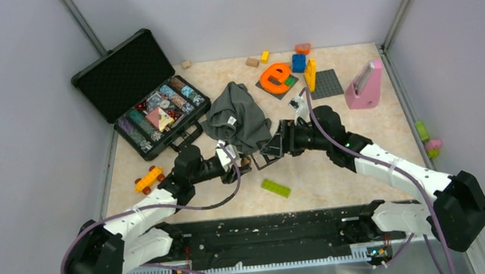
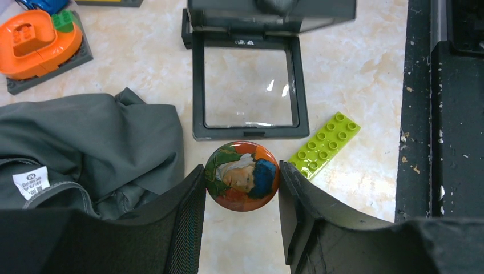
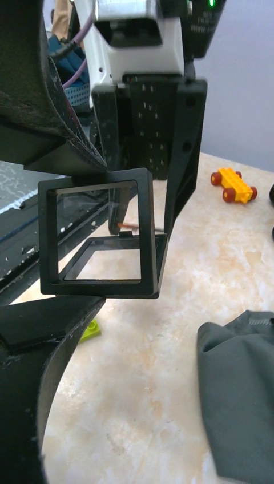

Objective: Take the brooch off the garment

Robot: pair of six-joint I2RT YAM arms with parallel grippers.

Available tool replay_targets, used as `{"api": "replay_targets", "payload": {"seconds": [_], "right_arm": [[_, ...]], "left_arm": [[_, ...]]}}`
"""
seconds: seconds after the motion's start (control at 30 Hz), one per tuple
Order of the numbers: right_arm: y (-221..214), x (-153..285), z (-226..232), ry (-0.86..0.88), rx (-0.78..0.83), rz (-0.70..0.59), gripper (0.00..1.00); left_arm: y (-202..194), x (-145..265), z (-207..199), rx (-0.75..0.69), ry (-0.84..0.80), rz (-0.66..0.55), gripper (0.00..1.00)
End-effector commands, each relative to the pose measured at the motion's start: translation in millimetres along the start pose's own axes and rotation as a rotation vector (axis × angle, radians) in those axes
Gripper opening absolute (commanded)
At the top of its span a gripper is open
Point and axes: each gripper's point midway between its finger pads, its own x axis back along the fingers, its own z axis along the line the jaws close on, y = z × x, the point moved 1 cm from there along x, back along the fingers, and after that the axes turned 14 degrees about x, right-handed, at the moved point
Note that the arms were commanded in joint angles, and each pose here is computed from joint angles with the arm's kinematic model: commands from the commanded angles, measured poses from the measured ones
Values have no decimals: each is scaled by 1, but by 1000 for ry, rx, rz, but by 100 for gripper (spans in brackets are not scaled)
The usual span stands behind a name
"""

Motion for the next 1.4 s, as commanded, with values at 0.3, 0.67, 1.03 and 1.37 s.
{"api": "replay_targets", "payload": {"seconds": [0.3, 0.67, 1.03, 1.37], "right_arm": [[0, -24, -16, 43, -90, -116, 60], [-9, -43, -14, 127, -140, -105, 58], [-21, -53, -10, 146, -133, -65, 55], [-23, -53, -2, 174, -138, -63, 55]], "left_arm": [[20, 0, -3, -46, -14, -53, 21], [10, -6, 4, -28, -6, -10, 21], [12, -4, 6, -38, 18, -15, 21], [10, -6, 4, -38, 2, -3, 21]]}}
